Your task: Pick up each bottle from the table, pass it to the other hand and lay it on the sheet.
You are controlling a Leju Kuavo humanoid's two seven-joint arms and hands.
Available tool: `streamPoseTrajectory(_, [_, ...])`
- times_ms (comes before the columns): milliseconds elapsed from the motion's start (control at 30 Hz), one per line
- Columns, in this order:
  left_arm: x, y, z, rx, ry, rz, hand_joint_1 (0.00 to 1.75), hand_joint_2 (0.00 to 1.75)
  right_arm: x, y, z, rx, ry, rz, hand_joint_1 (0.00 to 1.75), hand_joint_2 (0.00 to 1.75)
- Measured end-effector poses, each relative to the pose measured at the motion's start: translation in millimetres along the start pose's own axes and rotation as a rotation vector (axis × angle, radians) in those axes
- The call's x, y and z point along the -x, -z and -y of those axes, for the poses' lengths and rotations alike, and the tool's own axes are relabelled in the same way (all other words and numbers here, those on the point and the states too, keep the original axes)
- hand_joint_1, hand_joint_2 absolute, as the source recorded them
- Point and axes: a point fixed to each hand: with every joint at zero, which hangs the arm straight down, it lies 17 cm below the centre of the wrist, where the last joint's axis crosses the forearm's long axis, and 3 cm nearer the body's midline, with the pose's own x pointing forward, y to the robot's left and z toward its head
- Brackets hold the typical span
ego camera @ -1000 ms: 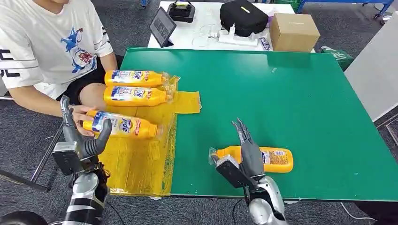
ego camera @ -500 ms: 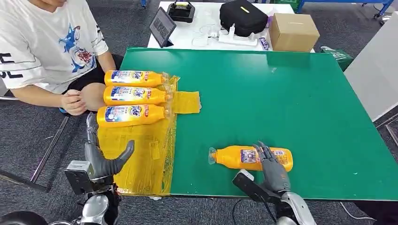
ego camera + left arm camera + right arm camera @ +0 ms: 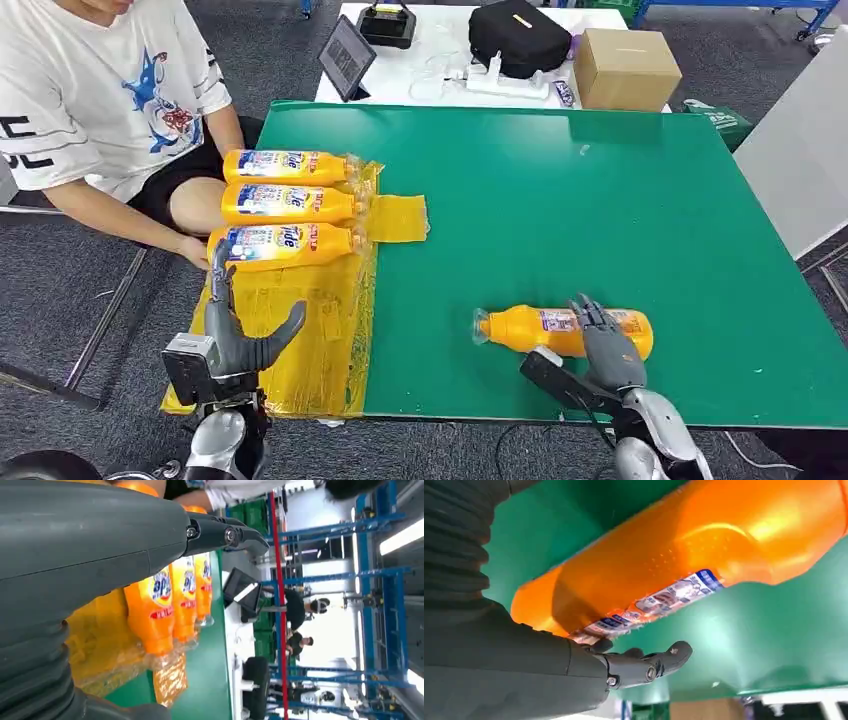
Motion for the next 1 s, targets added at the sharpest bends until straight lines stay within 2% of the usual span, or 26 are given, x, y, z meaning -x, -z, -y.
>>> streamPoseTrajectory(300, [7,1,11,0.027,-0.009,-0.017,0.00,1.75,19,19,4,0.004,-0.092,-0.014,0.00,1.75])
streamPoseTrajectory(667, [10,1,22,0.053,-0.021,-0.024,0.00,1.75,19,28,-13,-0.050,-0.079,-0.011,0.00,1.75])
streamPoseTrajectory(1000, [19,-1,28,0.078,-0.058,-0.061,0.00,1.75,59,18,-33,-0.259,0.033,-0.109,0.00,1.75])
